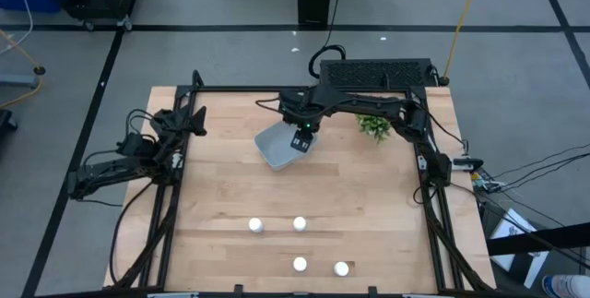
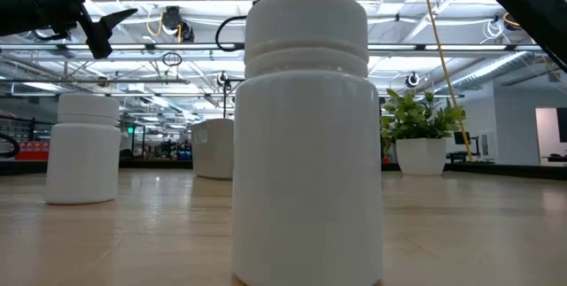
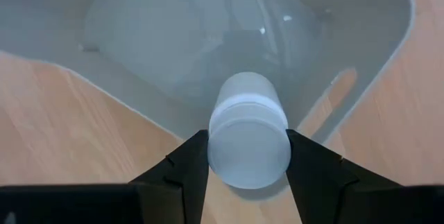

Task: Pick and place pill bottles into a basket
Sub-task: Put the white pill bottle into the gray bin

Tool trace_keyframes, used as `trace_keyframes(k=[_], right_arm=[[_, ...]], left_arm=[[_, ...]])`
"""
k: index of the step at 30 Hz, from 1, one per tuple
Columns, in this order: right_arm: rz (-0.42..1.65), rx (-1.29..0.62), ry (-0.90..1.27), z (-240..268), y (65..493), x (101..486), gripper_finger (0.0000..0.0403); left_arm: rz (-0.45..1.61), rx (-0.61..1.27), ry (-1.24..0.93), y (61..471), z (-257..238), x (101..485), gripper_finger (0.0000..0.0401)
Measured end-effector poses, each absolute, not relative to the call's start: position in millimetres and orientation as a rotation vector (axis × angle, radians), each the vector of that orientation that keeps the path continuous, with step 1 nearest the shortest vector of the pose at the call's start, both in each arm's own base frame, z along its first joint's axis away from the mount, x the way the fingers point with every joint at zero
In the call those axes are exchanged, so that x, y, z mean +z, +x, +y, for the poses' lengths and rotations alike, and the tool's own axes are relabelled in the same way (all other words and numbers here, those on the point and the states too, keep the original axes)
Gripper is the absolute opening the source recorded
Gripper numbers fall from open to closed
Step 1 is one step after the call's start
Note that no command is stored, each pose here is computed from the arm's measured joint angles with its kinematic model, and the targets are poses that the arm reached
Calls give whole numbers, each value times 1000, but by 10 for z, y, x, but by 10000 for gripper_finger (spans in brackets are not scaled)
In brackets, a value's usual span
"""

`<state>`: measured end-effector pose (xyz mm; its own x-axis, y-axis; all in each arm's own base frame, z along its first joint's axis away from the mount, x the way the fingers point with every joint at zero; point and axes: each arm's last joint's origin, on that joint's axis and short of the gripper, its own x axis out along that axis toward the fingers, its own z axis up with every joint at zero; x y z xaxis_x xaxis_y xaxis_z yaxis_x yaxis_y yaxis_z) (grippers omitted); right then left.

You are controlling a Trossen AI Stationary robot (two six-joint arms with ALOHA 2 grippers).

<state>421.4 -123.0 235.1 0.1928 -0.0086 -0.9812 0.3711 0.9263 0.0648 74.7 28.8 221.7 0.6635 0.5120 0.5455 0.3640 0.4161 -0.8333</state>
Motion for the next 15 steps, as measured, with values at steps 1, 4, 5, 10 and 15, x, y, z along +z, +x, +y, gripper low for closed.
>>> trace_keyframes(k=[1, 4, 5, 10, 15], right_arm=[[1359, -266, 308, -1229, 4220, 2341, 155], [1372, -256, 277, -1213, 4252, 2274, 154], [1373, -249, 258, -1205, 4262, 2263, 154], [1385, -228, 147, -1138, 4308, 2217, 156], [1385, -185, 97, -1123, 4333, 2188, 155]], left_arm=[[-889, 114, -1182, 750, 289, 2212, 308], [-880, 121, -1183, 756, 290, 2203, 308], [-877, 124, -1183, 757, 291, 2200, 308], [-865, 129, -1185, 764, 292, 2190, 308], [-847, 132, -1184, 773, 292, 2179, 308]])
